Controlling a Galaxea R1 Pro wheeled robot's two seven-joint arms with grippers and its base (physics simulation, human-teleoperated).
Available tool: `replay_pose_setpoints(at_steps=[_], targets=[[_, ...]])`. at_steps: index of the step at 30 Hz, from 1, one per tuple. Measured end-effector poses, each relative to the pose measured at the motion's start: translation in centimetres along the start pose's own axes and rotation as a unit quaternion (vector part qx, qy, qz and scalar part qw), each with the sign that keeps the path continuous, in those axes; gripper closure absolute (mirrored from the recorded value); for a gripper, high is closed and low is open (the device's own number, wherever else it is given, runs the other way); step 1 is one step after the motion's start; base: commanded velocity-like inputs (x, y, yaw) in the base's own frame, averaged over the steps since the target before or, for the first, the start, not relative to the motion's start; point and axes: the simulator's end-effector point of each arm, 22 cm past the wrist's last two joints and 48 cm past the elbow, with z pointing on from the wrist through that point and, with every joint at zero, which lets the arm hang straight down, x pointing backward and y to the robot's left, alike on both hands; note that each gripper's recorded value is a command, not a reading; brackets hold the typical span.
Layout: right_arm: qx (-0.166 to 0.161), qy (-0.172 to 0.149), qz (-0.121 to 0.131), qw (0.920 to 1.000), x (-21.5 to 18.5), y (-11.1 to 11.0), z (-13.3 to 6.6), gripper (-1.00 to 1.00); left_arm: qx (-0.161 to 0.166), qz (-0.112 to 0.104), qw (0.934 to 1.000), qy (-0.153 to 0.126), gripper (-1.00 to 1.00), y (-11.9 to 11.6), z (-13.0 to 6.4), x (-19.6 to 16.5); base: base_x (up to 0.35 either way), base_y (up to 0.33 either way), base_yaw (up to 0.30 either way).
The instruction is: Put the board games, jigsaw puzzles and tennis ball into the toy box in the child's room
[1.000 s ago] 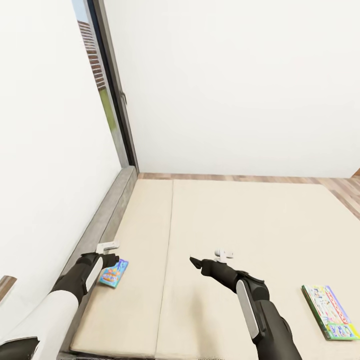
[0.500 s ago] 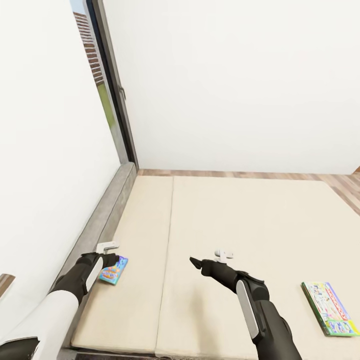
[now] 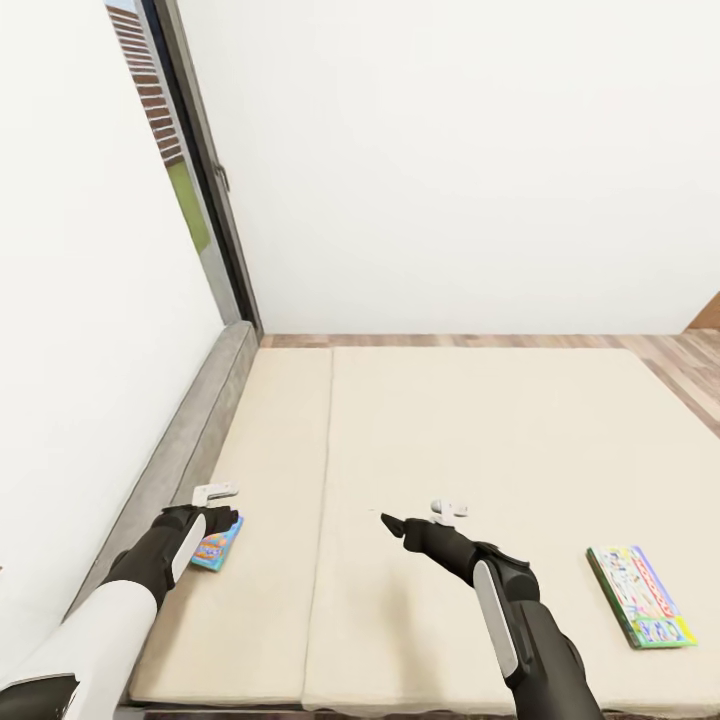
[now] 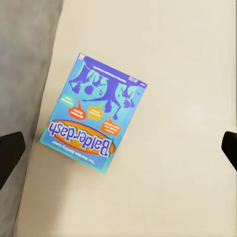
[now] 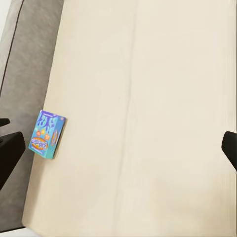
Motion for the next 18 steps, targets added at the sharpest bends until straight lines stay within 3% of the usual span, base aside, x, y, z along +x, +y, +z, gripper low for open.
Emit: replay_pose_setpoints(at_steps=[18], targets=[[-0.002, -0.004, -0.003, 1.0, -0.34, 0.16, -0.06, -1.0, 0.0, 0.0, 1.0, 0.001, -1.0, 0.0, 0.05, 0.06, 0.0, 0.0, -0.006]])
